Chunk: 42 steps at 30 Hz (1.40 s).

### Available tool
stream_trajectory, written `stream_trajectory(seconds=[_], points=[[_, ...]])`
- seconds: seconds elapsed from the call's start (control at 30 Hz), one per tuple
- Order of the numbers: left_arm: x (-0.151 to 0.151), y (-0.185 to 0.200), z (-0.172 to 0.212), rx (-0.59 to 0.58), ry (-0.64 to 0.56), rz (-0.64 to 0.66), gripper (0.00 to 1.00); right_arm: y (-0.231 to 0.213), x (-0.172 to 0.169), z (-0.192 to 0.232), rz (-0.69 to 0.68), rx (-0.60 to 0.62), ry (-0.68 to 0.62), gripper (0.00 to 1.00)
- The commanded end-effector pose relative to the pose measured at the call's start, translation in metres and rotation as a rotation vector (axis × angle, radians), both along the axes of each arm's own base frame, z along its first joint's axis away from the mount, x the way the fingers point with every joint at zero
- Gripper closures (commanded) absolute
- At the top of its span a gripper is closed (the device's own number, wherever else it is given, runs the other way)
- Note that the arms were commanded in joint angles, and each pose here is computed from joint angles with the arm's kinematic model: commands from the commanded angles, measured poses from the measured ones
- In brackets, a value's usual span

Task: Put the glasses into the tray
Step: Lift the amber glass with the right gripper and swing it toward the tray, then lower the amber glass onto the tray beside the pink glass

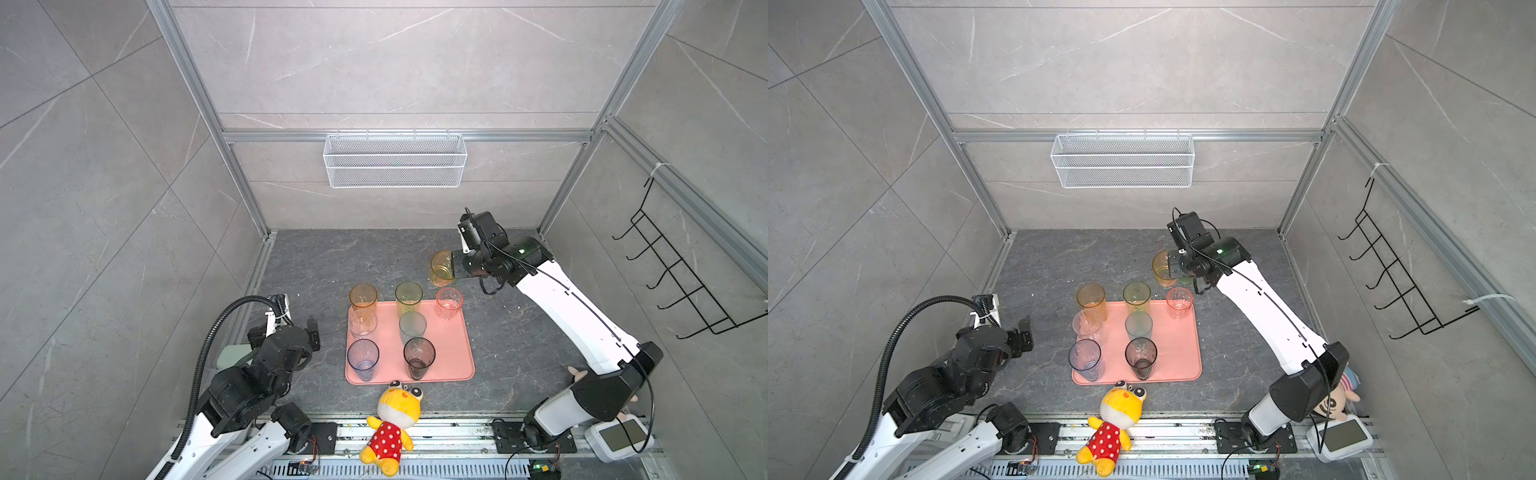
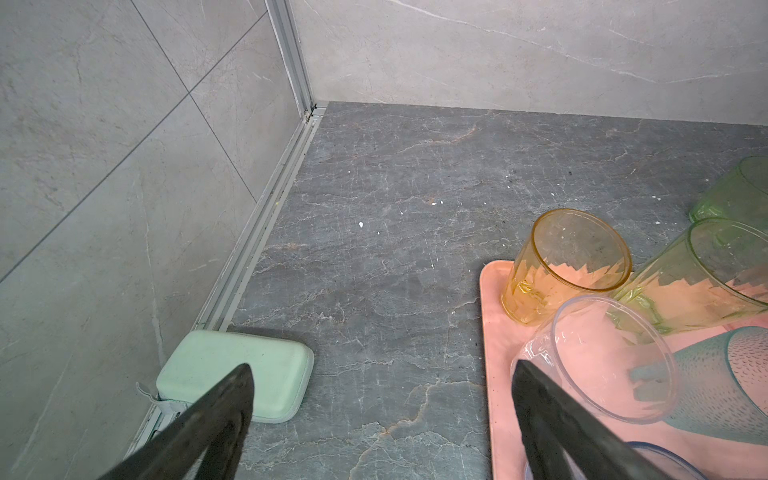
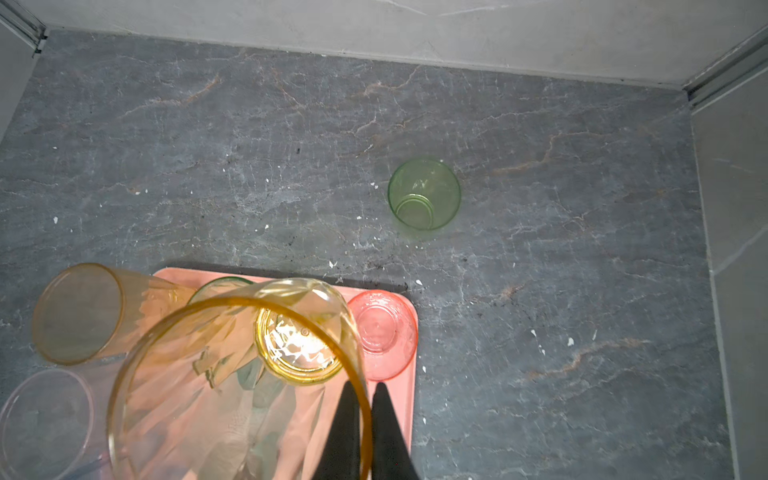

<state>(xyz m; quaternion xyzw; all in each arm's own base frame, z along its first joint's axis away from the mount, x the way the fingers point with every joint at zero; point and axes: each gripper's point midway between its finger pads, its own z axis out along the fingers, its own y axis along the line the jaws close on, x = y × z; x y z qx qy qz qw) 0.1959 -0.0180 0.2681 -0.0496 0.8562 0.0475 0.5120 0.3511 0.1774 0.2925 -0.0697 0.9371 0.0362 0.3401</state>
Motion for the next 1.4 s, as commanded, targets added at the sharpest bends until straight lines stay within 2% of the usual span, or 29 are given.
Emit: stream_trajectory(seconds=[0.0,0.37,0.7,1.2,1.37], points=[[0.001,-0.003,0.003,-0.023,-0.012,-0.003,0.03,-0.011,-0.017,0.005,0.01,-0.01,0.001,1.0],[0.001,-0.003,0.002,-0.022,-0.01,-0.002,0.03,-0.023,-0.054,-0.016,0.04,-0.014,0.064,1.0],[0.002,-0.003,0.002,-0.022,-0.008,0.0,0.03,-0.026,-0.081,-0.064,0.045,-0.027,0.15,1.0],[0.003,-0.004,0.0,-0.016,0.001,0.001,0.03,-0.022,-0.087,-0.131,0.003,0.013,0.2,1.0],[0.003,-0.004,-0.001,-0.014,0.004,0.001,0.03,-0.022,-0.084,-0.149,-0.01,-0.009,0.224,1.0]])
